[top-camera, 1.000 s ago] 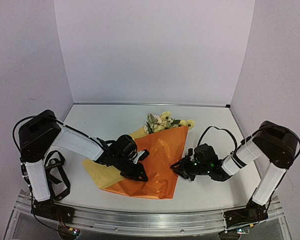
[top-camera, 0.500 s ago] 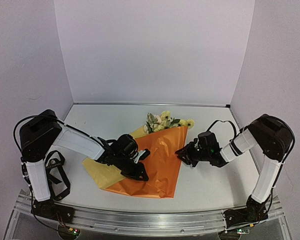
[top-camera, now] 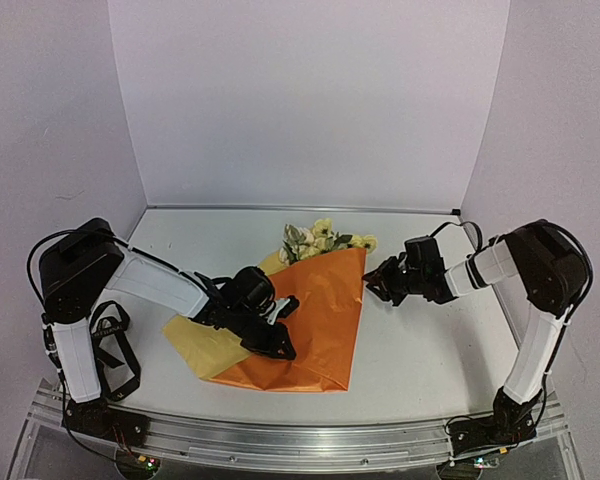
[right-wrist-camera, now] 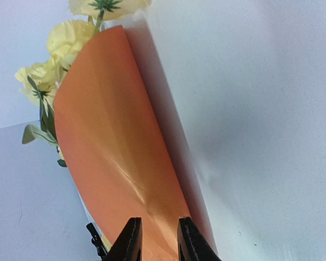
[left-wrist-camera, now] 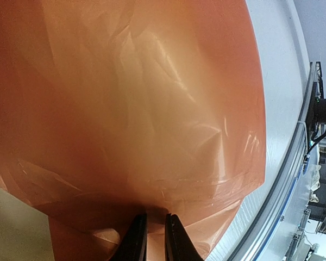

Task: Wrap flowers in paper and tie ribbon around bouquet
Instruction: Press the fold line of the 2/3-folded wrapping paper, then move the 2/3-folded wrapping paper to the center of the board.

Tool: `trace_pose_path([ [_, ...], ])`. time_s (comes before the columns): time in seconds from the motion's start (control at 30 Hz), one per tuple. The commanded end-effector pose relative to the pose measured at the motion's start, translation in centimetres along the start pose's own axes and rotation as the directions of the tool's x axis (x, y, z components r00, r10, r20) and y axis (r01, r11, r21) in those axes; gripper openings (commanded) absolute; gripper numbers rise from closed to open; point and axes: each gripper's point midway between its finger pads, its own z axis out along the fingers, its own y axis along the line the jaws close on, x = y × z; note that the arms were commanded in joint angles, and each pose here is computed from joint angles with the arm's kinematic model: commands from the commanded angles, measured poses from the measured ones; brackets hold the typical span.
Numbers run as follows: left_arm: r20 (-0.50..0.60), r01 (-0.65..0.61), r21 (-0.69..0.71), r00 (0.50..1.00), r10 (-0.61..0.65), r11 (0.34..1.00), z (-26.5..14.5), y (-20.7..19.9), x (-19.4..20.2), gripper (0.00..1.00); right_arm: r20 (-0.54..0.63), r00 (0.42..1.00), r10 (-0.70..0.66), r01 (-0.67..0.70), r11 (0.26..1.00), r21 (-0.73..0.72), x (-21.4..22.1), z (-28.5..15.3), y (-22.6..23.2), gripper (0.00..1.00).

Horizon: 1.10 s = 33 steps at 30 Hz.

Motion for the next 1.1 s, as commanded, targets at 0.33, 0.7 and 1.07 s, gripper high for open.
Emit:
trace_pose_path([
  [0.33,0.113,0.004,-0.097,0.994,0.007,0.995,-5.0,-0.8,-3.1,0.20,-0.377,0.796,-0.474,0.534,0.842,0.068,12.8,-8.6,2.7,0.27],
  [0.7,0.209,0.304,-0.065,0.936,-0.285,0.950,-10.8,-0.8,0.8,0.28,-0.607,0.400,-0.687,0.826,0.557,-0.086,23.3,-8.2,0.7,0.24],
  [1.07,0.203,0.621,-0.131,0.780,-0.593,0.772,-12.0,2.9,11.9,0.40,-0.643,0.291,-0.708,0.881,0.461,-0.109,26.6,-6.4,-1.6,0.24],
])
